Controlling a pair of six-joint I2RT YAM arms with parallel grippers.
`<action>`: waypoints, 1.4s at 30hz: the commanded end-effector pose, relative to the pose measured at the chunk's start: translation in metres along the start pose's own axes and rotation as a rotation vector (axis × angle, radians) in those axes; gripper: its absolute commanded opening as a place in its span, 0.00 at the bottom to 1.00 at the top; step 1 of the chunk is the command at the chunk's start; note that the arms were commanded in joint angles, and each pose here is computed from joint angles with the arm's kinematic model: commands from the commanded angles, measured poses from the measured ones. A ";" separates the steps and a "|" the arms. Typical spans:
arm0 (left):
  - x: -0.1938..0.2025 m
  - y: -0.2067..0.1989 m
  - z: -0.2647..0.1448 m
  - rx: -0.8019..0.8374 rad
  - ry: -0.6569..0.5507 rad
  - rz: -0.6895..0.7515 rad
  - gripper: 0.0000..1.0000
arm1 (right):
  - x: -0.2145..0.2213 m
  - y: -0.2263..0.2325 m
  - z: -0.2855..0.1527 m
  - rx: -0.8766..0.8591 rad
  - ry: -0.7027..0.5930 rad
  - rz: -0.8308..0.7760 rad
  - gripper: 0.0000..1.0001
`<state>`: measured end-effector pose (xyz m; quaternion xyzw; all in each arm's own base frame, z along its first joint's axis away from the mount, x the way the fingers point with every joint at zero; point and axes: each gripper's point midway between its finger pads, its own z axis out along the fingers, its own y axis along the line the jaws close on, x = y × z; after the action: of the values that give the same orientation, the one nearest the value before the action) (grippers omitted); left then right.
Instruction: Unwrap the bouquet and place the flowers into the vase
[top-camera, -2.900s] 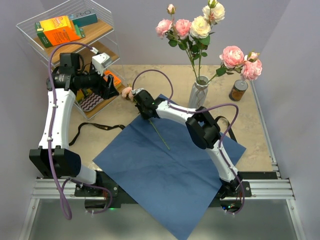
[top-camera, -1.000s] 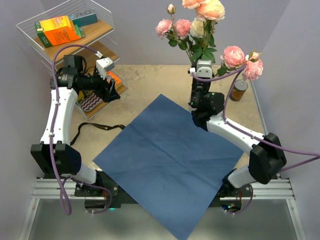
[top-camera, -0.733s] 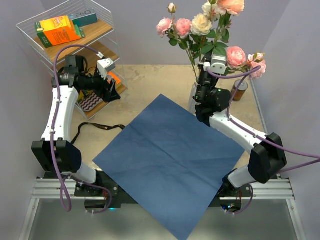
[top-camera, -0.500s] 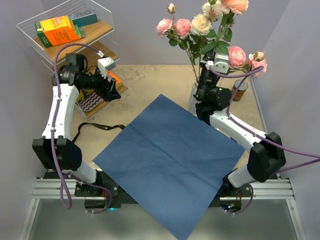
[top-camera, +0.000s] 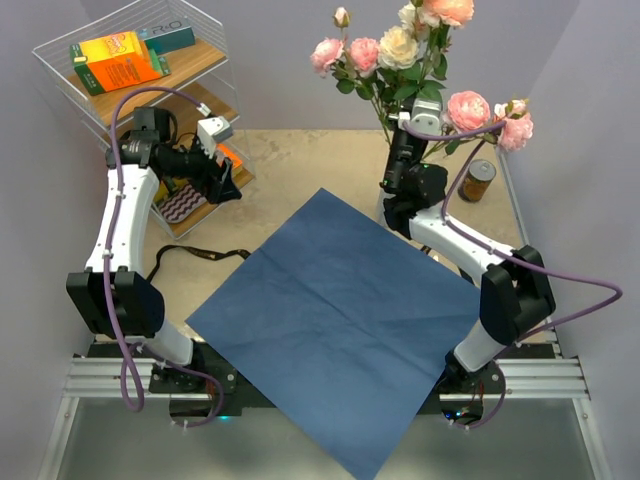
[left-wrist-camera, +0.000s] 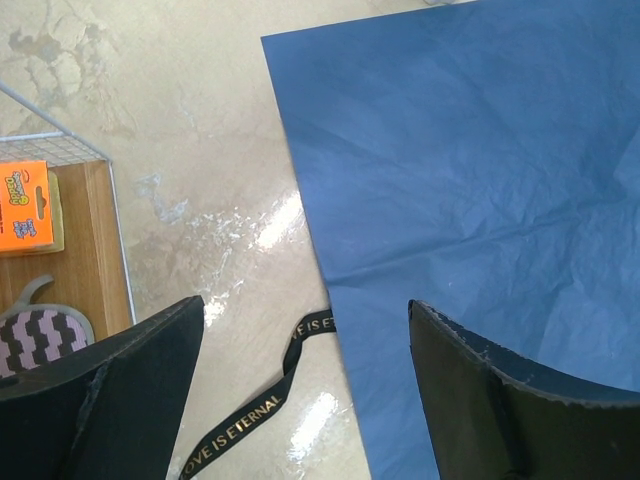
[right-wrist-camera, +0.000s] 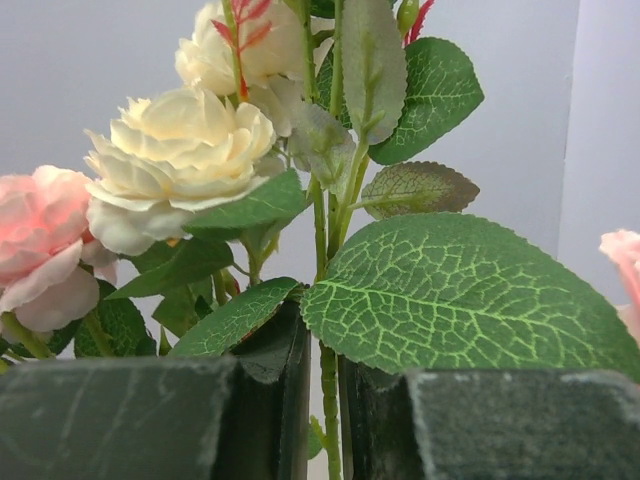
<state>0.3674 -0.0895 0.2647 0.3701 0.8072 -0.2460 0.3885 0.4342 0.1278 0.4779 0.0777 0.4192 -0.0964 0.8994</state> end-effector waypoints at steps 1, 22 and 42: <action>-0.014 -0.008 -0.014 -0.009 -0.035 0.065 0.89 | -0.078 -0.050 0.002 0.188 -0.285 0.242 0.00; -0.022 -0.017 -0.030 -0.050 -0.047 0.079 0.95 | -0.060 -0.044 -0.045 0.045 -0.109 0.271 0.99; -0.031 -0.031 -0.047 -0.069 -0.065 0.050 0.96 | -0.023 0.034 -0.063 -0.316 0.363 0.230 0.99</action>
<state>0.3435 -0.0877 0.2905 0.3690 0.8050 -0.2289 0.4043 0.3915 0.2066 0.4548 -0.0724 0.5400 0.0928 0.8334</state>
